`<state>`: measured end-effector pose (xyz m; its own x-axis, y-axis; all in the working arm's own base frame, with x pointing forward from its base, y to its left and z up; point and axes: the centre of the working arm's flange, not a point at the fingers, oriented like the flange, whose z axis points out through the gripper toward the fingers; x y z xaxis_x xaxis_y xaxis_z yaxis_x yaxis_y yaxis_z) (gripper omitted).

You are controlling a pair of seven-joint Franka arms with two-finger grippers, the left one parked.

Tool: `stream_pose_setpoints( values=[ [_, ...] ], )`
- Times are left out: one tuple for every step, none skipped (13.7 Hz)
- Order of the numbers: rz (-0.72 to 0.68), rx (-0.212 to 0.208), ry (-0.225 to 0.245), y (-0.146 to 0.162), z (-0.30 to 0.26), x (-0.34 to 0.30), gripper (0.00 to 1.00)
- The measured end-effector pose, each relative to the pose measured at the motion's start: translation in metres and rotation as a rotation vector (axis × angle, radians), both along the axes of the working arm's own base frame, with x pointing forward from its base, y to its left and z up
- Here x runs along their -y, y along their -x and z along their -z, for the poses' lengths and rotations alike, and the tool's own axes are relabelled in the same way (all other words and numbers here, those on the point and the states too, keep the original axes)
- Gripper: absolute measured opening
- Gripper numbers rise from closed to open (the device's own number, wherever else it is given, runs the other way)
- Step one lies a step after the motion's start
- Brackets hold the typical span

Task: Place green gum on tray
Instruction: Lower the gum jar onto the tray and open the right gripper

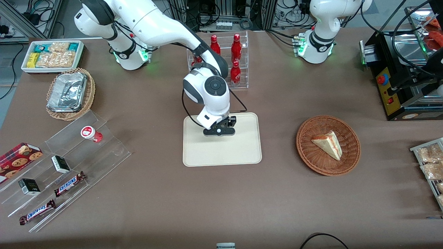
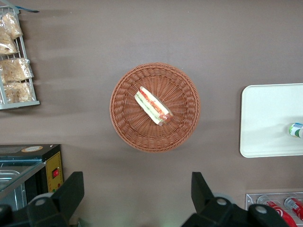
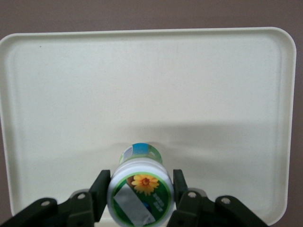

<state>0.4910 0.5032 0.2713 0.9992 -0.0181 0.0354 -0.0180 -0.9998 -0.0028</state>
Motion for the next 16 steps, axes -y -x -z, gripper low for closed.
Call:
stream_pose_setpoints(
  values=[
    [-0.001, -0.002, 0.002, 0.0, 0.003, 0.0, 0.59],
    [-0.004, -0.003, 0.004, 0.002, 0.007, -0.002, 0.59],
    [-0.008, -0.004, 0.005, 0.004, 0.011, -0.004, 0.59],
    [-0.011, -0.006, 0.006, 0.006, 0.015, -0.005, 0.59],
    [-0.012, -0.005, 0.006, 0.006, 0.019, -0.006, 0.59],
    [-0.011, -0.004, 0.006, 0.006, 0.023, -0.006, 0.59],
    [-0.01, -0.005, 0.009, 0.005, 0.026, -0.005, 0.59],
    [-0.01, -0.005, 0.011, 0.005, 0.029, -0.005, 0.59],
    [-0.013, -0.003, 0.013, 0.005, 0.028, -0.005, 0.59],
    [-0.015, 0.0, 0.015, 0.004, 0.028, -0.004, 0.59],
    [-0.015, 0.001, 0.016, 0.004, 0.028, -0.004, 0.6],
    [-0.015, 0.002, 0.017, 0.003, 0.028, -0.004, 0.61],
    [-0.013, 0.003, 0.018, 0.002, 0.029, -0.003, 0.67],
    [-0.01, 0.004, 0.017, 0.001, 0.028, -0.001, 0.77],
    [-0.007, 0.007, 0.016, -0.002, 0.027, 0.0, 0.86],
    [-0.002, 0.011, 0.012, -0.005, 0.025, 0.001, 0.96]
  ],
)
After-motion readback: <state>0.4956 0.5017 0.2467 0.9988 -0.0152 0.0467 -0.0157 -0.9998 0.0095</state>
